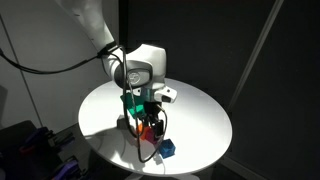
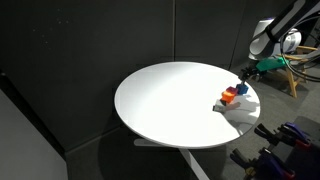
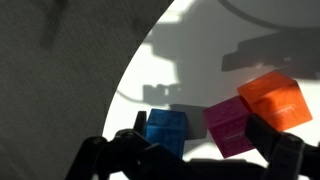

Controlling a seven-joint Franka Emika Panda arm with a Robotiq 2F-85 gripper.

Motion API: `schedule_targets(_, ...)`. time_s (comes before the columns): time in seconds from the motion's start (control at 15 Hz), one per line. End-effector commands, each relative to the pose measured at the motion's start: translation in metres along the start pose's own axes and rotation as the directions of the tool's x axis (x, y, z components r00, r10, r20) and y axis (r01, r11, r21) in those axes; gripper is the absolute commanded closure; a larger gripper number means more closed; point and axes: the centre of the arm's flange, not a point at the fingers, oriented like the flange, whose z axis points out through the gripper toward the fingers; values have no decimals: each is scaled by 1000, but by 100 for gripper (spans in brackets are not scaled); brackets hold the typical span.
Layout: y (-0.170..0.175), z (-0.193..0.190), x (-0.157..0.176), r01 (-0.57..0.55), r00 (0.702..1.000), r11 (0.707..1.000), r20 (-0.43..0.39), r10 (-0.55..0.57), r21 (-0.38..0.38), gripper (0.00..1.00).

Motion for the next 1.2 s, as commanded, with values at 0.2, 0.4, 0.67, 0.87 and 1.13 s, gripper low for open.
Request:
schedule_targets(0.2,23,-6,12,-99,995,995,-14,99,7,0)
schedule_targets(0.4,28,-5,24,-151,988,988,-16,151,14,0)
schedule_targets(0.67,28,-2,41,-212,977,977,-3,213,18,0)
schedule_targets(0.87,28,3,55,-247,969,969,22,247,13,0)
schedule_targets(1.13,29,12,69,-277,960,961,46,277,4,0)
